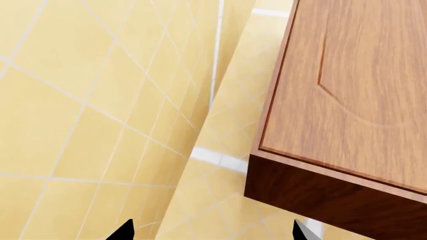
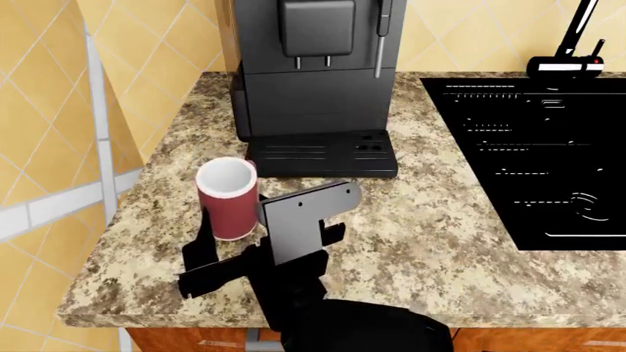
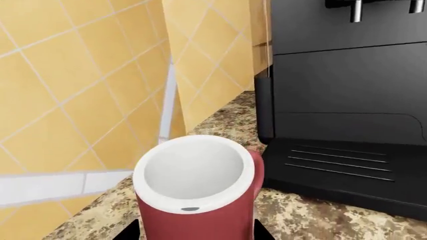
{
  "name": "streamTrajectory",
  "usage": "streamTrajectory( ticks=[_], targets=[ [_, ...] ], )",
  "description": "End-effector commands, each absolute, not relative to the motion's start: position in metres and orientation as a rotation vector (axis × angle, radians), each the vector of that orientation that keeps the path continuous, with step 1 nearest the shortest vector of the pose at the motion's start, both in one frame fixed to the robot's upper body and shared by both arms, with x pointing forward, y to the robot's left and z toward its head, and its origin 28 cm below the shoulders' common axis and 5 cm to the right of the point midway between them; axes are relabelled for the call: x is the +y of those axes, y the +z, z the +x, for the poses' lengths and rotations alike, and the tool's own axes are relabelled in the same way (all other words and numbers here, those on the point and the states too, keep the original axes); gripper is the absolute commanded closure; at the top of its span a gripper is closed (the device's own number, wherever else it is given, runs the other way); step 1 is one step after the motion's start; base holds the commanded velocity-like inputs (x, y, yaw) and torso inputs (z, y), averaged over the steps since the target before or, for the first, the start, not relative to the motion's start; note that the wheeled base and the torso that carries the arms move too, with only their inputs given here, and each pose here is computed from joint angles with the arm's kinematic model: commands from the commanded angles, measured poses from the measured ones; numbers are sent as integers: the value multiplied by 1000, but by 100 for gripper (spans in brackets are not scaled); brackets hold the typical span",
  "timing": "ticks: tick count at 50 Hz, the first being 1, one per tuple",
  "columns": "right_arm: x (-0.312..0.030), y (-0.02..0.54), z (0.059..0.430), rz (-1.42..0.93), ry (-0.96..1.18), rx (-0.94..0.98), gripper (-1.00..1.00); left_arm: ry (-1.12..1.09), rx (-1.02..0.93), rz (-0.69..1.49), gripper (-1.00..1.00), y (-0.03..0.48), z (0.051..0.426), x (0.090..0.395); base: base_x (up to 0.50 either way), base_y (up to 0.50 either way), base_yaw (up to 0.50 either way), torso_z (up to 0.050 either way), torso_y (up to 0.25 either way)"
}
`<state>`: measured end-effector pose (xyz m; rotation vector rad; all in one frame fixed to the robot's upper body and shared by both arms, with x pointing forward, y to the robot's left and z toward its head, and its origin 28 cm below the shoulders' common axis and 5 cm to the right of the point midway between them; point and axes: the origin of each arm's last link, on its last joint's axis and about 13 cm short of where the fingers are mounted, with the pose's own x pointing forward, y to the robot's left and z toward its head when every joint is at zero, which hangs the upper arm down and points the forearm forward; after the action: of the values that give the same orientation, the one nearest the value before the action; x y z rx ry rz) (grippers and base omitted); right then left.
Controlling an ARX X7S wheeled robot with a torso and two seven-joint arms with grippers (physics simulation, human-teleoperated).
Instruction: Pick the mug from under the coffee machine dispenser and place it on the counter.
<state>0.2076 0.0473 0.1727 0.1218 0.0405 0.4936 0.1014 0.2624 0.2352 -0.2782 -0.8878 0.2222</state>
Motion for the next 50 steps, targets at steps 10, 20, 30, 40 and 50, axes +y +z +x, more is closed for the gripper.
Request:
streamTrajectory(
  ticks=[10, 20, 30, 40, 50],
  targets=[
    [47, 169, 209, 123, 496, 42, -100, 223, -889, -279, -100, 235, 101, 262, 0, 0, 0, 0, 1],
    [47, 169, 209, 126, 498, 43, -100, 223, -889, -279, -100, 235, 101, 263, 0, 0, 0, 0, 0],
    [48, 169, 207, 120, 513, 39, -100, 224, -892, -282, -100, 235, 100, 263, 0, 0, 0, 0, 0],
    [44, 182, 200, 131, 524, -5, -100, 225, -895, -283, -100, 236, 100, 263, 0, 0, 0, 0, 0],
    [40, 187, 197, 146, 518, -31, -100, 225, -896, -282, -100, 236, 100, 263, 0, 0, 0, 0, 0]
  ],
)
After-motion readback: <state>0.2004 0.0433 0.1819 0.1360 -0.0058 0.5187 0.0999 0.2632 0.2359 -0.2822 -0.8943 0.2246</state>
